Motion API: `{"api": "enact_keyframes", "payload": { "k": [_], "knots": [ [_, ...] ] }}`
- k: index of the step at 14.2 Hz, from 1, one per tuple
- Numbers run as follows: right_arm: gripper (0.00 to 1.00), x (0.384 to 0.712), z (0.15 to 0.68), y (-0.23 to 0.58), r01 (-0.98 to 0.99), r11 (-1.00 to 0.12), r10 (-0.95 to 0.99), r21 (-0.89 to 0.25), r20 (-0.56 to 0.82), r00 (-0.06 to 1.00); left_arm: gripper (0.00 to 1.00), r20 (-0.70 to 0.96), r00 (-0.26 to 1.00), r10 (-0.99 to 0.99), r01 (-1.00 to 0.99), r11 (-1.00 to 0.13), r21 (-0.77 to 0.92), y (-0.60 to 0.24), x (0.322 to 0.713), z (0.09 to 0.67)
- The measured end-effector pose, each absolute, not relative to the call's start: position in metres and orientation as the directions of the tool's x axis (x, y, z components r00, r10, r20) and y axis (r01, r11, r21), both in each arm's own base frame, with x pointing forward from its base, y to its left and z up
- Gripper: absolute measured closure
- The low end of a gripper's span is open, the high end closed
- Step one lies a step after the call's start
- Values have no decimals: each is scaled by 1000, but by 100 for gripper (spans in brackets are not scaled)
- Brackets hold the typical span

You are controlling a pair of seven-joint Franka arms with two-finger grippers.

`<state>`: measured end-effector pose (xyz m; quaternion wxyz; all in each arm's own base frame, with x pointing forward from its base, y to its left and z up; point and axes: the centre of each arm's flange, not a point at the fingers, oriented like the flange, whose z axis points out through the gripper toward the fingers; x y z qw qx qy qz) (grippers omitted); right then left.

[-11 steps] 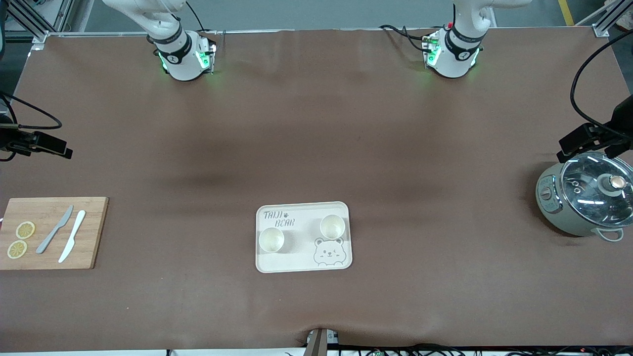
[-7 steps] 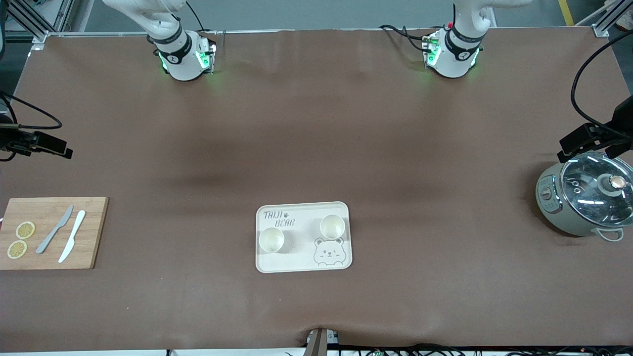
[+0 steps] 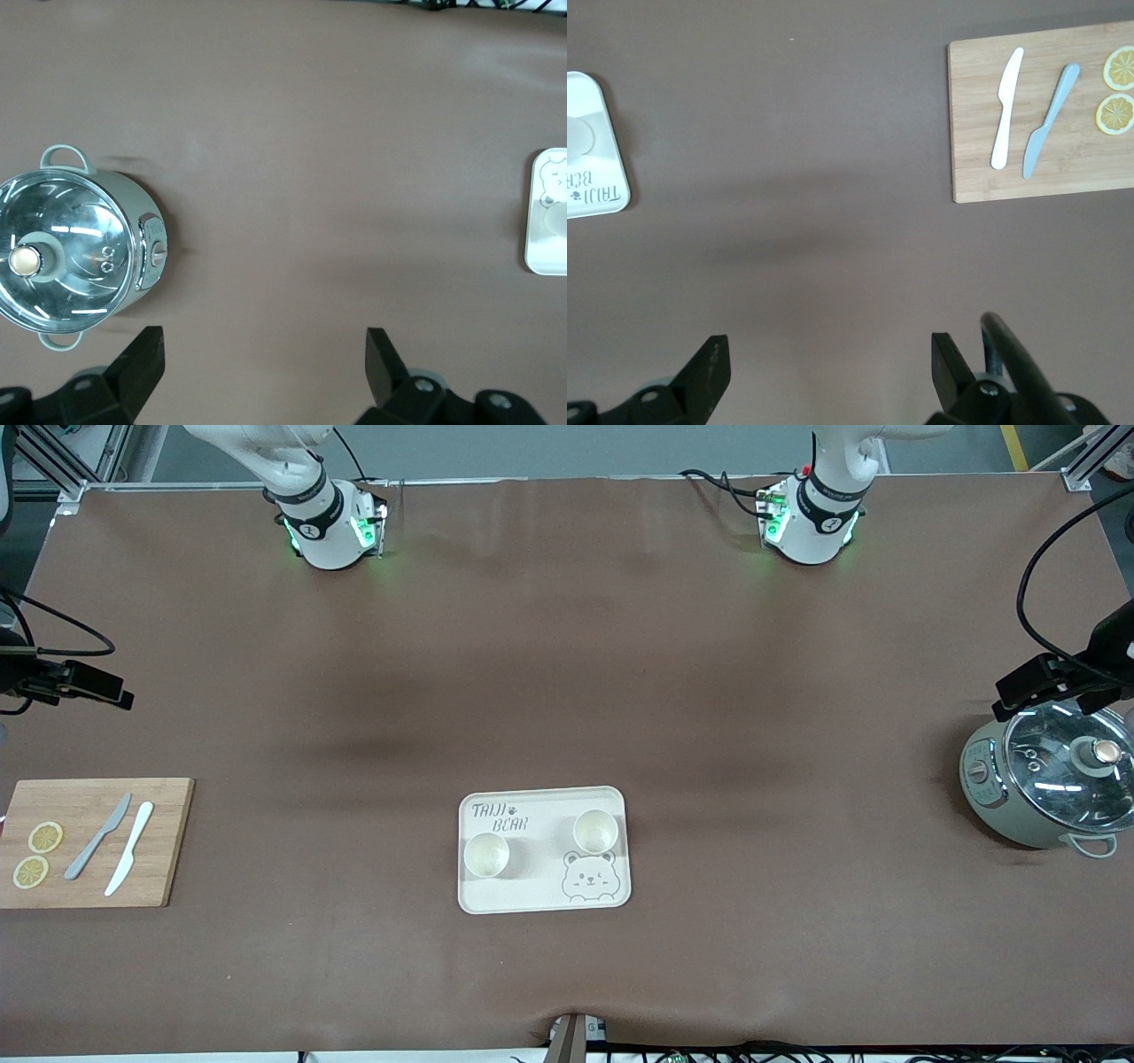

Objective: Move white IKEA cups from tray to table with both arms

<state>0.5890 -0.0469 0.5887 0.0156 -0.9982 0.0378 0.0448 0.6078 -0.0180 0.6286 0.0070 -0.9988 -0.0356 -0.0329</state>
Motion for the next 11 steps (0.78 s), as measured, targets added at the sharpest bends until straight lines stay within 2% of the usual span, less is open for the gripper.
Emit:
{"api": "enact_keyframes", "payload": {
  "k": [6,11],
  "knots": [
    [0,600,593,15,-66,-997,-65,-32,-36,997,0,-23,997,68,68,-997,-27,-21,632,572],
    [0,624,553,90,-67,-997,-66,-49,-23,998,0,-54,997,50,48,-998,-34,-34,652,529]
  ]
}}
